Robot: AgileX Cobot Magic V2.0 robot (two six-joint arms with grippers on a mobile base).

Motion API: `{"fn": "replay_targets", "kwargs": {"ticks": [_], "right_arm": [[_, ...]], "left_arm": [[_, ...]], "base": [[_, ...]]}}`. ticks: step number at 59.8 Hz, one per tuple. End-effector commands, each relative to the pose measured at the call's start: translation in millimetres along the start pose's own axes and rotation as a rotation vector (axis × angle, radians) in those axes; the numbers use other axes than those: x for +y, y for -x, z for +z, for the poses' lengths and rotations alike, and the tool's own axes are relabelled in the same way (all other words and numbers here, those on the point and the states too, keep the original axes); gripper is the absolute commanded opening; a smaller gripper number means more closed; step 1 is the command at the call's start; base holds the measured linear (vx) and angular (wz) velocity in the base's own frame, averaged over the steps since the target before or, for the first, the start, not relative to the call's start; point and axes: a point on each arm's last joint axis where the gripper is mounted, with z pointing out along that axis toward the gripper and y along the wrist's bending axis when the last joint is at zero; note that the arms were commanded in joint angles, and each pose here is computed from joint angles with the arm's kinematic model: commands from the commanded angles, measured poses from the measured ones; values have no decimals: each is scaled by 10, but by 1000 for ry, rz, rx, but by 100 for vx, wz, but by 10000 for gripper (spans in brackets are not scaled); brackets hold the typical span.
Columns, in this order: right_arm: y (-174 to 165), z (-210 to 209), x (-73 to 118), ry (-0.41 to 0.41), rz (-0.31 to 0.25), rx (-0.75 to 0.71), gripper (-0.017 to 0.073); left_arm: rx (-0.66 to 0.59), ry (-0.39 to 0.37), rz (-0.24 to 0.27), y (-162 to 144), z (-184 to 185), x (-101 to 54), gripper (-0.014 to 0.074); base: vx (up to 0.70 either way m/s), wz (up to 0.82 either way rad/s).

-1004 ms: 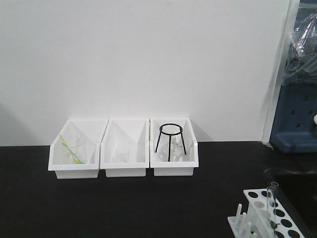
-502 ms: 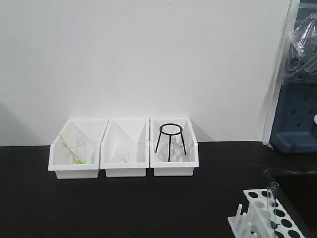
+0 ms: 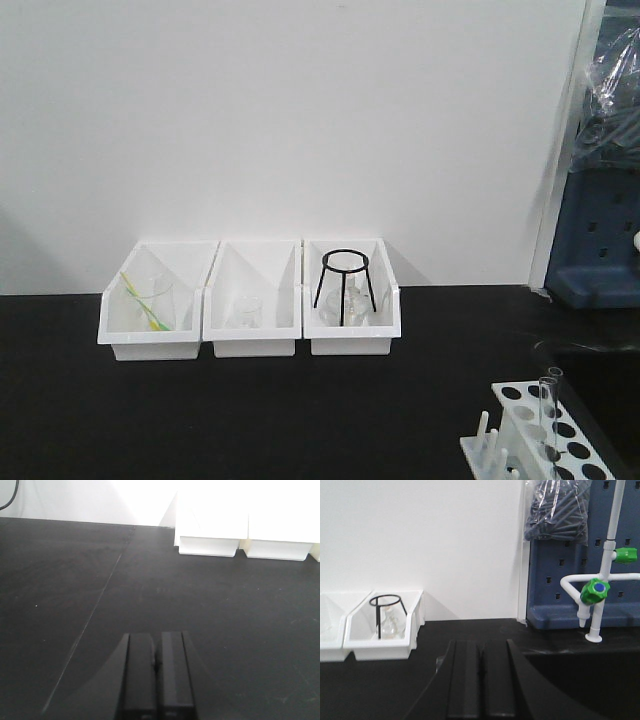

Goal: Flip and reinsert test tube from rack

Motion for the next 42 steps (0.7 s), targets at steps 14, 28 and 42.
{"fn": "replay_targets", "kwargs": {"ticks": [14,28,42], "right_arm": [[-844,-341,20,10,-79,-131,-12],[-975,-310,23,13,-76,-91,-12],[-975,-309,23,13,-78,-90,-12]], "left_arm": [[-83,-18,-3,70,-3,-15,-6],[-82,-18,-3,69,-3,-15,-6],[-82,-18,-3,69,-3,-15,-6]], "base": [[0,0],[0,0],[0,0]]}}
